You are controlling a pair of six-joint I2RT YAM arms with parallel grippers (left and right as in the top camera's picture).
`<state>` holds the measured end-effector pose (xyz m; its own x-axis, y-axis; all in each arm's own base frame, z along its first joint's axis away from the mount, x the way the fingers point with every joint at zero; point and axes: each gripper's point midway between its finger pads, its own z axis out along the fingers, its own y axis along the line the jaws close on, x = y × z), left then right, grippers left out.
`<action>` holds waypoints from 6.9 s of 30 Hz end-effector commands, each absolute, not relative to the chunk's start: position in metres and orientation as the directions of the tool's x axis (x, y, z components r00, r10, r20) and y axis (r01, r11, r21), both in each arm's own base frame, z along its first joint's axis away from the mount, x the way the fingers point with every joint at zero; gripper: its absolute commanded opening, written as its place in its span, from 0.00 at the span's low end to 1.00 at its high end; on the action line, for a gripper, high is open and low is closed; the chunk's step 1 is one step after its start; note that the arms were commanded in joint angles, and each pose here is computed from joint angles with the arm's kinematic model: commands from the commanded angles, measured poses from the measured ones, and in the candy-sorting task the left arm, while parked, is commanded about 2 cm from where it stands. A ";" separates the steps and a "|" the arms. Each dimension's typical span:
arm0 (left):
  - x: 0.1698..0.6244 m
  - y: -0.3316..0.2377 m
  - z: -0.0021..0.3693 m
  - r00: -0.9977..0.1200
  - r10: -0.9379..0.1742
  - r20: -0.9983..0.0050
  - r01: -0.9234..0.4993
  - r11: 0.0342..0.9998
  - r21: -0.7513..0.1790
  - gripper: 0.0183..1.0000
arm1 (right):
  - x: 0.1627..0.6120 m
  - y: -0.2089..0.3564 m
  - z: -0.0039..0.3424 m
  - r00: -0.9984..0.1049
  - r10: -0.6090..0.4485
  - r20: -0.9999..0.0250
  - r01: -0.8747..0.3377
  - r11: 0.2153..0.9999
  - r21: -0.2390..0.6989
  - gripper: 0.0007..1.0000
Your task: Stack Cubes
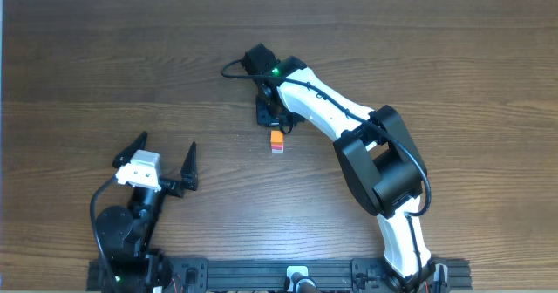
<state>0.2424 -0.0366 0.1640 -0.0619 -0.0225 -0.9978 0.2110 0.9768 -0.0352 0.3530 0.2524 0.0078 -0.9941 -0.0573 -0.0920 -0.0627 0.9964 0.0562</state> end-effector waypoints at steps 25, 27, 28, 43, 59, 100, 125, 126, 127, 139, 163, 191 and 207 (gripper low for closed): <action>0.242 -0.038 0.162 -0.063 -0.033 -0.997 0.219 0.975 -0.046 1.00 | 0.372 0.249 0.055 -0.992 0.030 -0.122 0.027 0.999 0.024 0.16; 0.242 -0.038 0.162 -0.063 -0.033 -0.997 0.219 0.975 -0.046 1.00 | 0.376 0.247 0.064 -0.991 0.033 -0.133 0.031 0.999 0.020 0.15; 0.242 -0.038 0.162 -0.063 -0.033 -0.997 0.219 0.975 -0.046 1.00 | 0.377 0.247 0.069 -0.990 0.035 -0.138 0.032 0.999 0.020 0.14; 0.242 -0.038 0.162 -0.063 -0.033 -0.997 0.219 0.975 -0.046 1.00 | 0.342 0.243 0.142 -0.988 0.018 -0.152 0.015 1.000 0.017 0.05; 0.242 -0.038 0.162 -0.063 -0.033 -0.997 0.219 0.975 -0.046 1.00 | 0.299 0.253 0.137 -0.997 0.017 -0.079 0.019 1.000 -0.021 0.01; 0.242 -0.038 0.162 -0.063 -0.033 -0.997 0.219 0.975 -0.046 1.00 | 0.295 0.258 0.094 -0.998 0.050 -0.035 0.049 0.999 0.022 0.01; 0.242 -0.038 0.162 -0.063 -0.033 -0.997 0.219 0.975 -0.046 1.00 | 0.300 0.252 0.090 -0.997 0.067 -0.046 0.067 0.998 0.013 0.01; 0.242 -0.038 0.162 -0.063 -0.033 -0.997 0.219 0.975 -0.046 1.00 | 0.300 0.252 0.090 -0.997 0.067 -0.046 0.066 0.998 0.013 0.01; 0.242 -0.038 0.162 -0.063 -0.033 -0.997 0.219 0.975 -0.046 1.00 | 0.300 0.252 0.090 -0.997 0.067 -0.046 0.067 0.998 0.013 0.01; 0.242 -0.038 0.162 -0.063 -0.033 -0.997 0.219 0.975 -0.046 1.00 | 0.299 0.252 0.084 -0.996 0.073 -0.043 0.073 0.997 0.015 0.02; 0.242 -0.038 0.162 -0.063 -0.033 -0.997 0.219 0.975 -0.046 1.00 | 0.300 0.252 0.085 -0.996 0.075 -0.043 0.075 0.997 0.019 0.99; 0.242 -0.038 0.162 -0.063 -0.033 -0.997 0.219 0.975 -0.046 1.00 | 0.395 0.240 0.074 -0.992 -0.008 -0.127 -0.011 1.000 0.016 0.99; 0.242 -0.038 0.162 -0.063 -0.033 -0.997 0.219 0.975 -0.046 1.00 | 0.403 0.251 0.017 -0.993 -0.076 -0.089 -0.075 0.997 -0.013 0.93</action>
<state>0.2424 -0.0366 0.1641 -0.0615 -0.0225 -0.9979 0.2110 0.9768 -0.0351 0.4012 0.2475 0.0245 -0.9951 -0.0508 -0.0852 -0.0512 0.9987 0.0021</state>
